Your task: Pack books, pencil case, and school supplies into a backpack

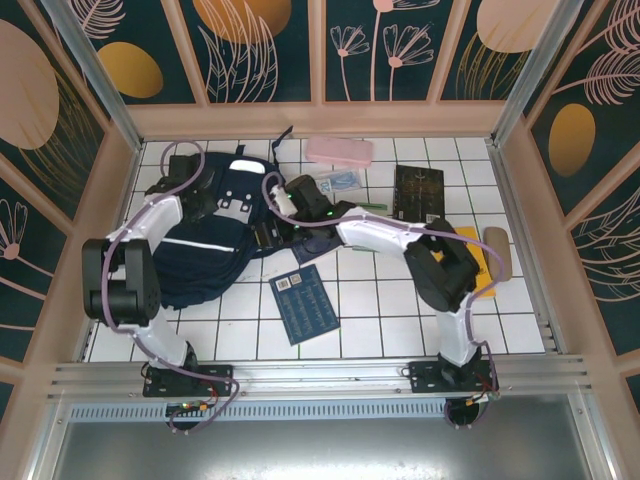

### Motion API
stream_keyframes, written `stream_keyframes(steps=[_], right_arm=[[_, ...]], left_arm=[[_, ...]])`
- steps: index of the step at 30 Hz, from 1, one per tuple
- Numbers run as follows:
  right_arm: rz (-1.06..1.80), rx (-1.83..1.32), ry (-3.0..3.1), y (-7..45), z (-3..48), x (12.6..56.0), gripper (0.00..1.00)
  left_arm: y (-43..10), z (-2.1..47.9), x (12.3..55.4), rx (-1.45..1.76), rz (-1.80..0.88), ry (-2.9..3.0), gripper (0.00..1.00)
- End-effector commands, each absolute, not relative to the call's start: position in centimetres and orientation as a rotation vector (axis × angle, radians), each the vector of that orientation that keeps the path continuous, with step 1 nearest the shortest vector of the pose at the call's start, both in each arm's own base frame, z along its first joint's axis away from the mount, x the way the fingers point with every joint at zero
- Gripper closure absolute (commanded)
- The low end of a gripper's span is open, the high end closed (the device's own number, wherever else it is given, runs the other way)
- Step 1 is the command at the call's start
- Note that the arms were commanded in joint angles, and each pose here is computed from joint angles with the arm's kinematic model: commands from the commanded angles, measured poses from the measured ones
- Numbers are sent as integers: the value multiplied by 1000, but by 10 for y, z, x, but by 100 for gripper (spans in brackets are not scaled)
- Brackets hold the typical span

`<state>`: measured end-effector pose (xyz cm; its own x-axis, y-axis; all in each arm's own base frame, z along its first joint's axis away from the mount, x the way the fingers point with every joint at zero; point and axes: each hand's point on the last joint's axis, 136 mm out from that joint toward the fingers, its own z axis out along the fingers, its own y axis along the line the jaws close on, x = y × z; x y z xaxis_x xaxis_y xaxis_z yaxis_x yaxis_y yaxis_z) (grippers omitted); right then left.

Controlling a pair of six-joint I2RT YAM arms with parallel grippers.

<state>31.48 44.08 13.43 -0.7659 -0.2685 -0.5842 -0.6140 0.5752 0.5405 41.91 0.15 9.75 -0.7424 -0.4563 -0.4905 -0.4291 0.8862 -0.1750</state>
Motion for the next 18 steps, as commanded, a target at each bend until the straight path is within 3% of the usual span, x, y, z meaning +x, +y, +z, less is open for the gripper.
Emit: stream_keyframes(steps=[1,8,11,18], right_arm=[[1021,-547,2276,415,163,340,45],[932,-338,2218,365,170,363,44],[918,-301,2208,355,171,365,43],[902,-275,2236,348,162,362,43]], left_arm=[[-29,96,391,-507,-91,2590,45],[-80,89,369,-322,-150,2639,47],[-107,86,369,-231,-197,2660,51],[-132,74,357,-85,-94,2700,49]])
